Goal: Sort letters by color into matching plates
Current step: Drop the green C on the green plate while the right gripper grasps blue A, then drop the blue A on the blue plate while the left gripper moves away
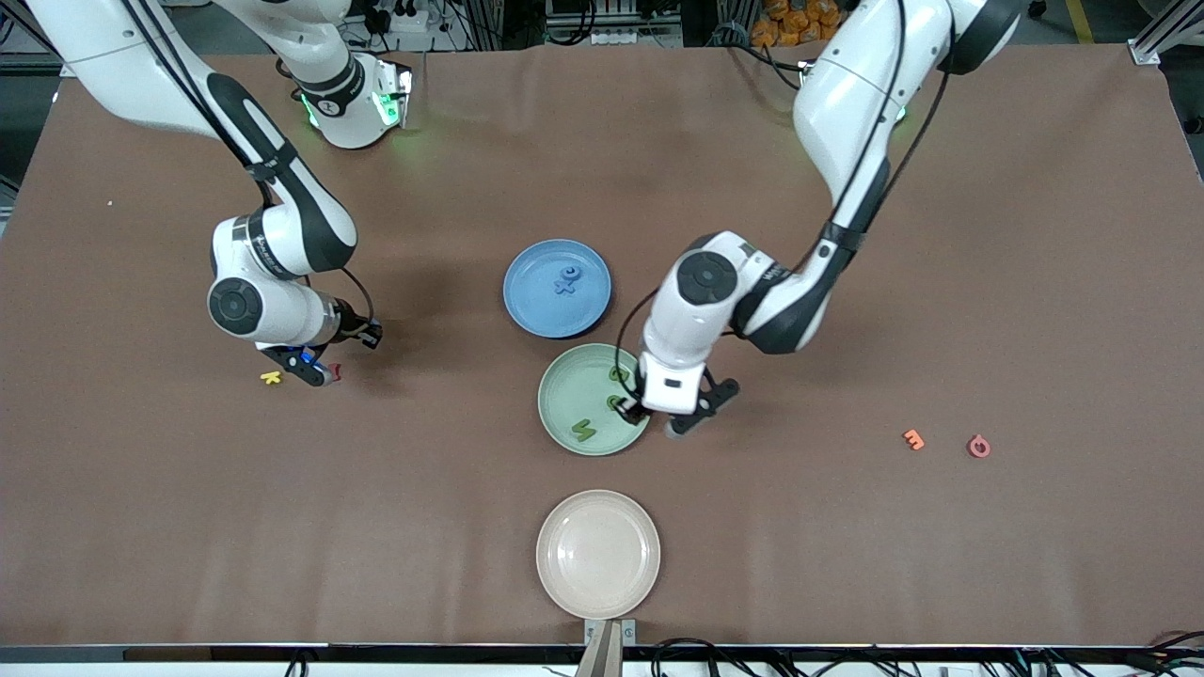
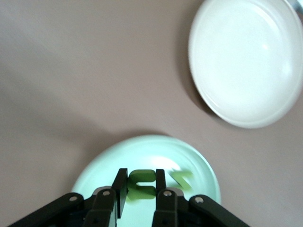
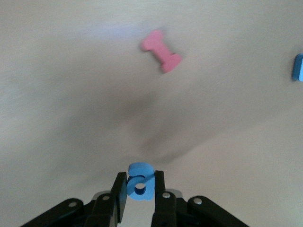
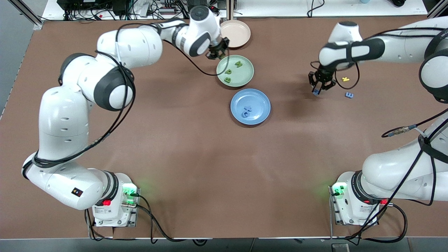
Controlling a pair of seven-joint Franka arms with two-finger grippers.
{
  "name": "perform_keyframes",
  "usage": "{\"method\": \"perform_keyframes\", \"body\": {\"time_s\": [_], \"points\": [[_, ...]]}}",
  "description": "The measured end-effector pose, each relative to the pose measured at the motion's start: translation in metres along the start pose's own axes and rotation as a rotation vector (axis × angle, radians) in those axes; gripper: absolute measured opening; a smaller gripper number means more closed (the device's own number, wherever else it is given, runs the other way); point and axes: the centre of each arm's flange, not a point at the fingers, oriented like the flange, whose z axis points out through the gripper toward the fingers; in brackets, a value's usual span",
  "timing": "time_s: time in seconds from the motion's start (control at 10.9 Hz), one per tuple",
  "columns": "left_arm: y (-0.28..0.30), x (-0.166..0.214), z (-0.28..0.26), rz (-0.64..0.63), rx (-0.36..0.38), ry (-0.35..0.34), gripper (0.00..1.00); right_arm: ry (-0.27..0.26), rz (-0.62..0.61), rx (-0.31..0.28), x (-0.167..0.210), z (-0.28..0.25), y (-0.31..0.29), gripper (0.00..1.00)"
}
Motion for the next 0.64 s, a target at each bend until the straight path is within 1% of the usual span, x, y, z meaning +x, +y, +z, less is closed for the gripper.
{"method": "perform_keyframes", "body": {"time_s": [0.09,0.28,0.37,0.46,0.55,0.64], "points": [[0.008,-0.021,-0.001,0.013,-0.025,-0.004,0.28,-0.011,-0.024,-0.011,-0.005,-0.02,-0.017,0.27],[0.017,-0.05,-0.004,0.029,-0.057,-0.012,0.28,-0.006,-0.077,-0.003,-0.023,-0.043,-0.046,0.27],[0.02,-0.058,-0.005,0.039,-0.063,-0.014,0.31,-0.009,-0.102,0.009,-0.037,-0.046,-0.061,0.27],[0.021,-0.063,-0.005,0.08,-0.061,0.011,0.41,-0.017,-0.108,0.025,-0.054,-0.05,-0.077,0.27],[0.021,-0.064,-0.005,0.124,-0.057,0.044,0.58,-0.022,-0.115,0.036,-0.075,-0.053,-0.093,0.27],[0.021,-0.062,-0.005,0.139,-0.053,0.06,0.71,-0.015,-0.122,0.049,-0.092,-0.054,-0.108,0.27]]}}
